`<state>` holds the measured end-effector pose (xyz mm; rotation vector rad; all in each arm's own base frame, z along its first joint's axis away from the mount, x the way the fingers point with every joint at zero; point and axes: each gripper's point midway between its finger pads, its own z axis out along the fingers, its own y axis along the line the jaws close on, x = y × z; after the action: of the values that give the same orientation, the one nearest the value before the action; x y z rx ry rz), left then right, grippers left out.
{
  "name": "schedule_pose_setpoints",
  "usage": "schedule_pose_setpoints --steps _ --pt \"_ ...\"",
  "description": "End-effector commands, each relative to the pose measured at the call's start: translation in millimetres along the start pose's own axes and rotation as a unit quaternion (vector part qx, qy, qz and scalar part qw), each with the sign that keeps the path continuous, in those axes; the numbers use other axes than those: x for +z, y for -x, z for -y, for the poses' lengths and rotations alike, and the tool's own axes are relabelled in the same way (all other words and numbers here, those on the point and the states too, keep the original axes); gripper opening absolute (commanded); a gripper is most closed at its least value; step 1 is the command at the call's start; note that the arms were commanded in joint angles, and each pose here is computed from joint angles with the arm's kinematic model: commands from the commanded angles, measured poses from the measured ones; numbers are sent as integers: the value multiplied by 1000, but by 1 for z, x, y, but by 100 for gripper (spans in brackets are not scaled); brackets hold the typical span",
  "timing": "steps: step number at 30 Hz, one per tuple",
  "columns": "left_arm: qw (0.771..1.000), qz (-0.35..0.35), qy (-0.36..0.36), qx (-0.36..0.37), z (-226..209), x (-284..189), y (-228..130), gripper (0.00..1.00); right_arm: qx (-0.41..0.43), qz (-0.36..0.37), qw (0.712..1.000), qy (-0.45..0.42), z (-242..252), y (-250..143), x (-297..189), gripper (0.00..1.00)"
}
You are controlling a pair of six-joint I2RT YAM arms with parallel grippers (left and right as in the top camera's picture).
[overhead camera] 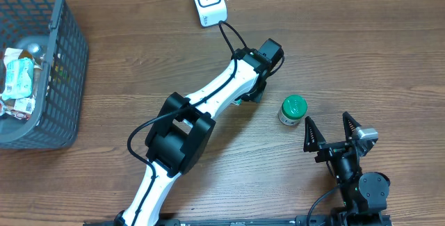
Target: Scan the item barcode
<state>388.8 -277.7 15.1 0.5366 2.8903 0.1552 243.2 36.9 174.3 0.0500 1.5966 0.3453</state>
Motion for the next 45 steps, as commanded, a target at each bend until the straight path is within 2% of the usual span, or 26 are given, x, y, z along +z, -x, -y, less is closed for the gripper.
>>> schedule_pose_setpoints --steps 1,7,14,17,22,28,37,40,45 --pt "997 0 -80 -24 9 -17 7 4 1 3 1000 -8 4 -1 0 100" --pt "977 30 -206 -50 6 -79 23 4 1 3 1000 -8 4 -1 0 100" --pt "919 28 -391 -43 6 -137 24 4 1 3 1000 -8 4 -1 0 100" --pt "898 21 -439 -33 3 -145 19 4 1 3 1000 -8 4 -1 0 100" --pt "883 2 -469 -21 6 -144 6 4 1 3 1000 -8 4 -1 0 100" --pt "846 -21 -533 -19 24 -129 -15 5 1 3 1000 -8 4 -1 0 100" --pt "787 -58 -605 -103 46 -69 -52 4 1 3 1000 -8 4 -1 0 100" --pt "775 -62 -617 -122 50 -62 -57 4 1 3 1000 -8 4 -1 0 100" --pt "768 -67 -621 -137 63 -61 -56 5 1 3 1000 -8 4 -1 0 100"
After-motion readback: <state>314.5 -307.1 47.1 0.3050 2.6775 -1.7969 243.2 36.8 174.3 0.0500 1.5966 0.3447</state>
